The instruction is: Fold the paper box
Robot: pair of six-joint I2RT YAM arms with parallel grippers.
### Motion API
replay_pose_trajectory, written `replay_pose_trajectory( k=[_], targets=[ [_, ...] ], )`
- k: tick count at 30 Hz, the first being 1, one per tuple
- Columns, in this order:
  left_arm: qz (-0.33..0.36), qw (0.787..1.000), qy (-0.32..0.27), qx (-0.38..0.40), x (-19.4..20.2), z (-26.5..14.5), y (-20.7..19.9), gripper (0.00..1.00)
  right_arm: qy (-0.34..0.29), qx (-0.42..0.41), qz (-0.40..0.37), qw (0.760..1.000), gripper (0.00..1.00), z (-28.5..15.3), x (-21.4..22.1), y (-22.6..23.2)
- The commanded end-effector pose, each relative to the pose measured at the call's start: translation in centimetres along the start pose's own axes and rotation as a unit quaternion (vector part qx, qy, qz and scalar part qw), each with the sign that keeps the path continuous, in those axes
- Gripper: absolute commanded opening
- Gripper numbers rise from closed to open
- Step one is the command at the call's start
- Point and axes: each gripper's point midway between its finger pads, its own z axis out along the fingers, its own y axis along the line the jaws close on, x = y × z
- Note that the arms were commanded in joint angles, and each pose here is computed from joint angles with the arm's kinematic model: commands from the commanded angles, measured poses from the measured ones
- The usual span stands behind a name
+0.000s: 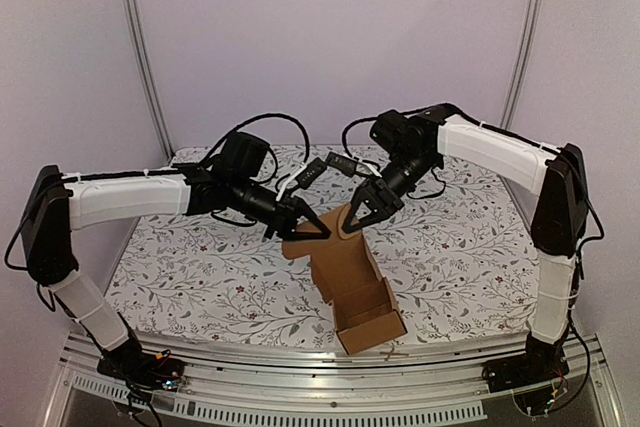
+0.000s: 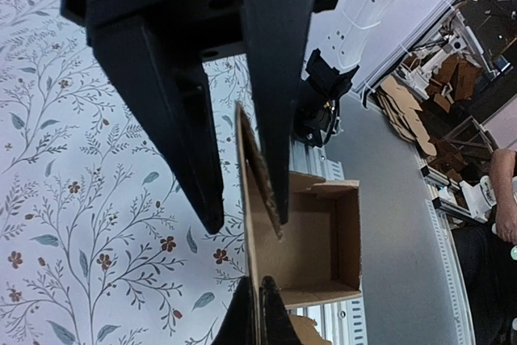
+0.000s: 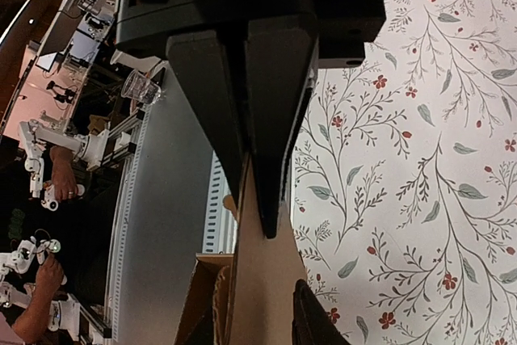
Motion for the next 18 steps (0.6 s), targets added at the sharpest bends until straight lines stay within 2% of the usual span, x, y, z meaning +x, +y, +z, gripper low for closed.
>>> replay_pose_trajectory(
  k=[1,4,8,11,12,15,18],
  targets=[
    [0.015,0.999,-0.027,0.045,-1.4,0.5,-0.8,0.00,-0.013,-0.026,0.031,0.999,0.18,1.2,-0.9,-1.7],
    [0.004,0.999,-0.025,0.044,-1.1,0.7,-0.2,0.00,-0.027,-0.047,0.063,0.997,0.08,1.0,-0.9,-2.9],
    [-0.008,0.999,-0.023,0.036,-0.8,0.9,0.8,0.00,-0.043,-0.051,0.108,0.992,0.00,0.1,-0.5,-5.1],
    [-0.035,0.998,-0.034,-0.035,-1.1,0.5,3.8,0.33,-0.060,-0.048,0.148,0.986,0.00,-0.9,0.2,-7.3],
    [-0.039,0.996,-0.056,-0.066,-2.0,-0.1,5.1,0.41,-0.068,-0.053,0.168,0.982,0.00,-1.4,0.4,-7.9],
    [-0.091,0.978,-0.118,-0.148,-3.5,-2.4,8.9,0.56,-0.088,-0.057,0.210,0.972,0.00,-2.9,1.6,-9.8],
    [-0.180,0.944,-0.176,-0.212,-3.5,-3.7,11.2,0.61,-0.101,-0.054,0.222,0.968,0.00,-3.9,2.3,-10.6]
  ],
)
